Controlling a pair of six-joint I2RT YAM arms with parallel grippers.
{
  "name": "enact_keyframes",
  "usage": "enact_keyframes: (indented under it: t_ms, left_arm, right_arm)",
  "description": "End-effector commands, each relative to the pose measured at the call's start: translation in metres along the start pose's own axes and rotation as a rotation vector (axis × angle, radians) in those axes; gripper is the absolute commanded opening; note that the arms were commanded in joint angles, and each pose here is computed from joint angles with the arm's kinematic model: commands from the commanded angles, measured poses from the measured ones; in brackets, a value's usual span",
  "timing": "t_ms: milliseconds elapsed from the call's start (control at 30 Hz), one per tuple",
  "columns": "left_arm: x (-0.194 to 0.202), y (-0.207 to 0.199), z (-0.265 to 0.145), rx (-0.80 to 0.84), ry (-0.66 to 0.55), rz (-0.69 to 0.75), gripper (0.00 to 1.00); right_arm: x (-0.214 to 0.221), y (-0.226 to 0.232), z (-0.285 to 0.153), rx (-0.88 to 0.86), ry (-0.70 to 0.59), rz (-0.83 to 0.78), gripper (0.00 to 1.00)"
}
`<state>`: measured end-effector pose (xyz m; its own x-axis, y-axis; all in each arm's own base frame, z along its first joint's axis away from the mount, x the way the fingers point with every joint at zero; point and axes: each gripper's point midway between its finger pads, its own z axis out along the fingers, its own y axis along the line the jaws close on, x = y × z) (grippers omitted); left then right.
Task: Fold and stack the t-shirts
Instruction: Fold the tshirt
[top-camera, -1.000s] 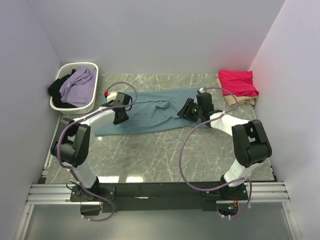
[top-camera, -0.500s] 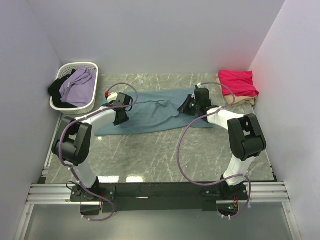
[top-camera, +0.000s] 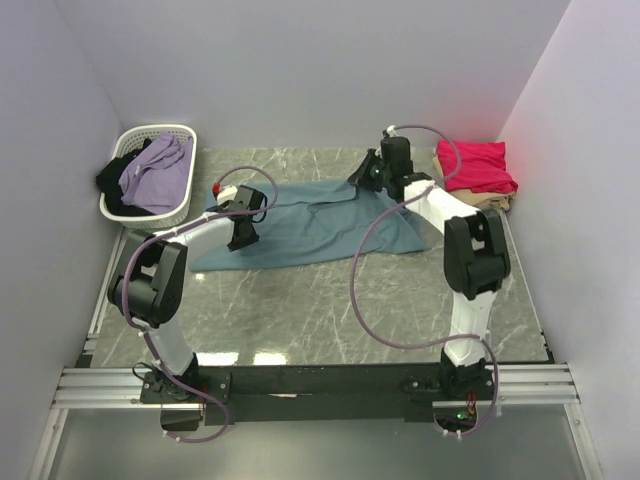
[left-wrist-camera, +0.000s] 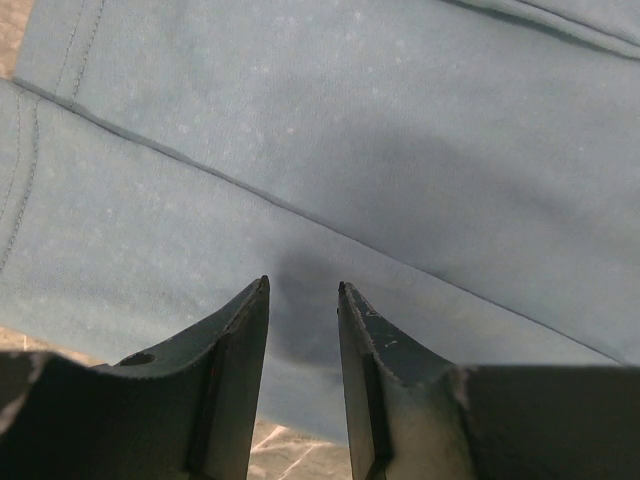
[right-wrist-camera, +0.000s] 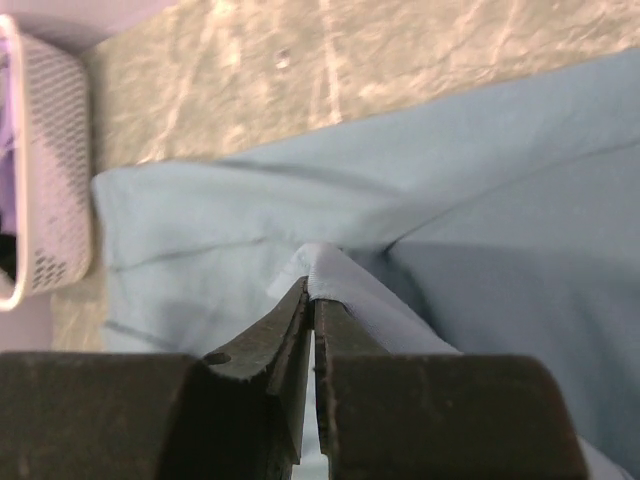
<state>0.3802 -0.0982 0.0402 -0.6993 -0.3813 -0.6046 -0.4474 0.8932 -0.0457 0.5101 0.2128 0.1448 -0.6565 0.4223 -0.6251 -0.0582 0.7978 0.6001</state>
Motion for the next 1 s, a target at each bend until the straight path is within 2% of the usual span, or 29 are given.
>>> enact_keyframes:
  t_ms: [0,200,267,400,600,633,767,800,867,933,967]
  left_arm:
    - [-0.017,-0.008,-0.004,0.009,-0.043,0.01,0.4]
    - [-0.014,-0.006,-0.003,0.002,-0.036,0.014,0.4]
    - [-0.014,-0.006,-0.002,0.0,-0.036,0.015,0.4]
    - [-0.013,-0.007,-0.002,0.004,-0.03,0.014,0.4]
    - [-0.016,-0.006,-0.004,-0.002,-0.04,0.014,0.4]
    - [-0.016,-0.005,-0.004,-0.005,-0.041,0.015,0.4]
    - [-0.016,-0.004,-0.004,-0.007,-0.041,0.014,0.4]
    - [-0.016,-0.005,-0.004,-0.005,-0.041,0.013,0.4]
    - [-0.014,-0.004,-0.003,-0.007,-0.037,0.012,0.4]
    - [-0.012,-0.005,-0.002,-0.006,-0.03,0.015,0.4]
    - [-0.013,-0.006,-0.002,-0.004,-0.027,0.013,0.4]
  right_arm:
    - [-0.006,-0.027,0.022,0.106,0.026,0.017,0.09]
    - [-0.002,-0.062,0.033,0.229,0.04,0.1,0.1]
    - [-0.002,-0.076,0.035,0.261,0.044,0.121,0.13]
    - [-0.009,-0.094,0.035,0.304,0.021,0.168,0.1]
    - [-0.033,-0.087,0.047,0.209,-0.038,0.152,0.08]
    - [-0.029,-0.086,0.053,0.187,-0.014,0.157,0.07]
    - [-0.045,-0.064,0.069,0.087,0.006,0.157,0.19]
    - [-0.045,-0.058,0.071,0.057,0.012,0.158,0.14]
    - [-0.041,-0.046,0.078,-0.027,0.058,0.186,0.15]
    - [-0.039,-0.042,0.084,-0.067,0.078,0.238,0.23]
    - [-0.038,-0.04,0.084,-0.079,0.085,0.245,0.32]
